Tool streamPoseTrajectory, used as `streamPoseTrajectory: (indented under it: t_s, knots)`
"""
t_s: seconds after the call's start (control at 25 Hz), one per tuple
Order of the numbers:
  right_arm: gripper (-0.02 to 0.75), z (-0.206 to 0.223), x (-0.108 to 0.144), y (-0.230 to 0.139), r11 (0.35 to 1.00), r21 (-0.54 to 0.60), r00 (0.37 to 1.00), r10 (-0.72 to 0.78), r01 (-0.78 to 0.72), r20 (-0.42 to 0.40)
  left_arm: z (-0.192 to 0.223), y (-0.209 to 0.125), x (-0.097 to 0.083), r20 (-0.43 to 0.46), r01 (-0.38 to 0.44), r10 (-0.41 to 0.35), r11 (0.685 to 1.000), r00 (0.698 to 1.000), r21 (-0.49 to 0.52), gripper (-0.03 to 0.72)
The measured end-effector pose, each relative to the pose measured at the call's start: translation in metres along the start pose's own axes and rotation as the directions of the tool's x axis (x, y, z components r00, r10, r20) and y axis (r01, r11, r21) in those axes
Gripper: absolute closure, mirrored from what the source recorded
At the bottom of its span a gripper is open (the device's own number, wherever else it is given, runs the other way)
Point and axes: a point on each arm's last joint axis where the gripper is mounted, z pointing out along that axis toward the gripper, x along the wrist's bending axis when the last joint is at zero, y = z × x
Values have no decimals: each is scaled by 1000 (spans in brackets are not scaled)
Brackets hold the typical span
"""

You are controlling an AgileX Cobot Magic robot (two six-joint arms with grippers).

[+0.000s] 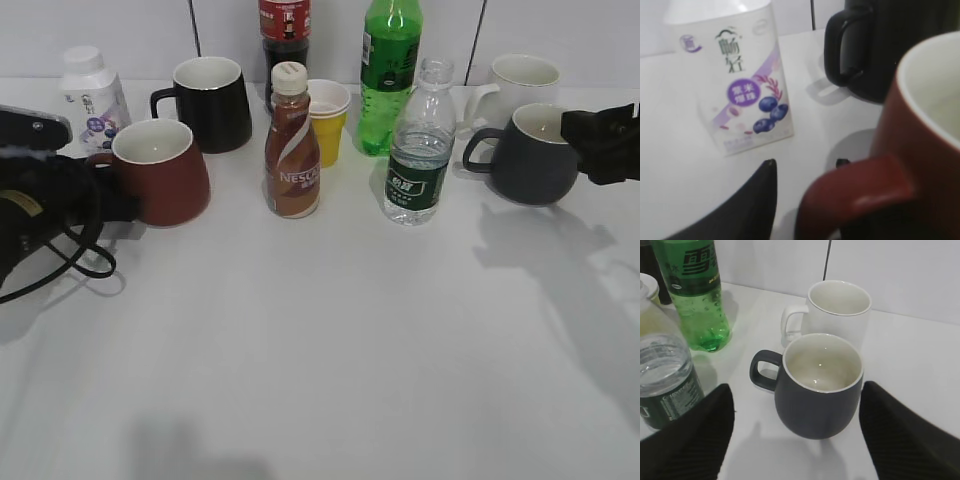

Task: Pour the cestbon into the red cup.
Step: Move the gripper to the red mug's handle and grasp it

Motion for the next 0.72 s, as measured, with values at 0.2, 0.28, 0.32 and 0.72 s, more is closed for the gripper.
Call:
streamPoseTrajectory:
  t_s: [0.2,0.28,0.32,0.72]
  knots:
    - [152,0,0,0,1000,0,1000,-4,4,-2,12,3,-1,14,-12,12,1000,1000,-18,398]
    - [152,0,0,0,1000,0,1000,-4,4,-2,17,4,-2,21,-17,18,1000,1000,-23,440]
    - [152,0,0,0,1000,0,1000,-4,4,-2,19,3,-3,23,-20,20,1000,1000,-23,482]
    - [174,1,22,-2,997,-3,990,-76,76,-120,19,9,-3,26,-30,31,999,999,-37,614]
